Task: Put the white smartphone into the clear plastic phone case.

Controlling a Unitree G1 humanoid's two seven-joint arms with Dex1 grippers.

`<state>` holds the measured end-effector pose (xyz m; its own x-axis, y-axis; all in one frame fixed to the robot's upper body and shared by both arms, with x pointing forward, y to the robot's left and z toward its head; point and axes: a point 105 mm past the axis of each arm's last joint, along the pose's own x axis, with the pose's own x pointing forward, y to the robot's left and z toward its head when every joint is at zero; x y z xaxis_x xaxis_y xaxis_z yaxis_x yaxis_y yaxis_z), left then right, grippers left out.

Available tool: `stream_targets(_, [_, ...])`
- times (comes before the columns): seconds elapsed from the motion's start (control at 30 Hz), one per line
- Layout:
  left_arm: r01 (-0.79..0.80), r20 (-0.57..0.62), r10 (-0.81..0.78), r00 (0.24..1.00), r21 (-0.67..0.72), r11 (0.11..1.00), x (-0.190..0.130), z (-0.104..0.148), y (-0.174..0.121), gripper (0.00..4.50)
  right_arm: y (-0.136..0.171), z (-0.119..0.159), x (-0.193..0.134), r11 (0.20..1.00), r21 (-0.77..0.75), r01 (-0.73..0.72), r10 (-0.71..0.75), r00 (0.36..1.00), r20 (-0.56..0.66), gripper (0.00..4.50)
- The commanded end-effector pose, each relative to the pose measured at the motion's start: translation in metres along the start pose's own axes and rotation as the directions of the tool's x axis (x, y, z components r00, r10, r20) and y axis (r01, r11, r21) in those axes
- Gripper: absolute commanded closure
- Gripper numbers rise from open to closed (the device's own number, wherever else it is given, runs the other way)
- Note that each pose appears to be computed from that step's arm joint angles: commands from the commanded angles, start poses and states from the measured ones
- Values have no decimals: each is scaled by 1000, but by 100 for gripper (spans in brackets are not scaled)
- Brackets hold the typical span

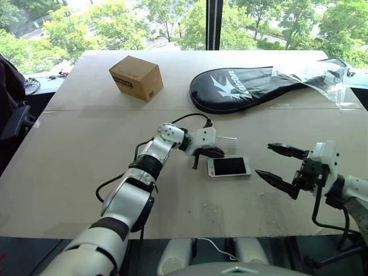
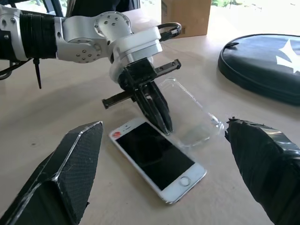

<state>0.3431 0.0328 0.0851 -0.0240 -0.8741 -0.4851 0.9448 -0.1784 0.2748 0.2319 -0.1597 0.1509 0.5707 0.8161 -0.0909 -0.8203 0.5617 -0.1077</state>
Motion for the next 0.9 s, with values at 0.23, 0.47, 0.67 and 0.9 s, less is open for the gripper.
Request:
stream_targets(0.23, [99, 15, -98, 995, -45, 994, 17, -2, -29, 440, -1, 2, -3, 998, -55, -15, 12, 999, -48, 0])
stream_targets(0.47, [79, 97, -74, 993, -53, 995, 12, 13, -24, 218, -1, 4, 0, 999, -2, -43, 43, 999, -26, 0])
stream_targets(0.67, [-51, 222, 44, 974, 28, 998, 0, 45, -7, 1, 9, -13, 10, 994, -11, -109, 107, 990, -86, 0])
stream_targets(0.9, [-65, 206, 63, 976, -1, 998, -43, 62, -9, 1, 14, -43, 20, 954, -81, -288, 265, 939, -221, 0])
